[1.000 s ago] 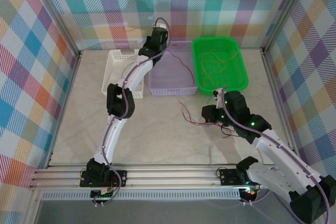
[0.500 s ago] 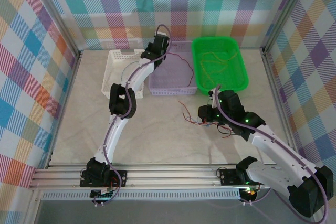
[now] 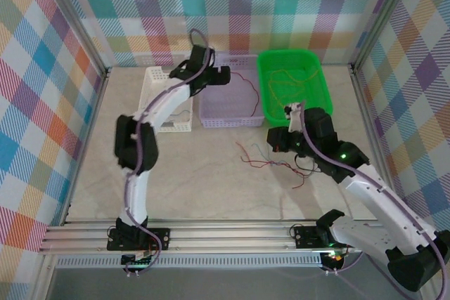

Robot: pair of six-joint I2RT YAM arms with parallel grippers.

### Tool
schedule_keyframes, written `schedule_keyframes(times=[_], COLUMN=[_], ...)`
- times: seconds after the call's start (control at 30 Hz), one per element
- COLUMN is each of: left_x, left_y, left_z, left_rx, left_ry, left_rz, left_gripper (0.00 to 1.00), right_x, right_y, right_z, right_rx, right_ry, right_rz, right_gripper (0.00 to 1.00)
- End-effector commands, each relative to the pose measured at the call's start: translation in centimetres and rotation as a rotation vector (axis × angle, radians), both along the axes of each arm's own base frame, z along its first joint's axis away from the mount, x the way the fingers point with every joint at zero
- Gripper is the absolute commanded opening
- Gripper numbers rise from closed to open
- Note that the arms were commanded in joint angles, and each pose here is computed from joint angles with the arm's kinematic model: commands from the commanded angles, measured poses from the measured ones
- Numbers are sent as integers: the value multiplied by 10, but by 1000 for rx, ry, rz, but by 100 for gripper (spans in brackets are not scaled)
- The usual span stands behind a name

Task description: Untangle the cables

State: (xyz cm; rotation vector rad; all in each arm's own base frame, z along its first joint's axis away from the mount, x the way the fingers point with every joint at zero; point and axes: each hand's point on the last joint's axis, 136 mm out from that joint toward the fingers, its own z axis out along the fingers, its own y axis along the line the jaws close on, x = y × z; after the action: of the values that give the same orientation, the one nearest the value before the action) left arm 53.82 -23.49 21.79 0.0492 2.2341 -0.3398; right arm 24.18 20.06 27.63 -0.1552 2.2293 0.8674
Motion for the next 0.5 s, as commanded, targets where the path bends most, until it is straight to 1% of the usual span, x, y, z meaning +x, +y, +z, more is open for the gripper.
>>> schedule_keyframes(times=[0.0,0.1,0.2,0.33,0.47], left_x=[-45,-93,-140,-203,-262], left_y=[-26,-34,-45,-61,-74], left_z=[51,51,45,29,10], left_rx=[-353,-465,-533,-604,-638], left_ry=[-52,-25,17,83,143], left_rz=[-70,-125,-175,-263,-377], left_gripper=[100,100,100,100,100], right_x=[-3,-5,-6,-7,-6], right_y=[1,5,12,22,30], right_z=[28,46,56,58,60], right_rx=[-10,9,47,82,107], right_ry=[-38,-53,-57,-31,-13], right_rz=[29,53,83,122,148], right_gripper=[0,0,0,0,0])
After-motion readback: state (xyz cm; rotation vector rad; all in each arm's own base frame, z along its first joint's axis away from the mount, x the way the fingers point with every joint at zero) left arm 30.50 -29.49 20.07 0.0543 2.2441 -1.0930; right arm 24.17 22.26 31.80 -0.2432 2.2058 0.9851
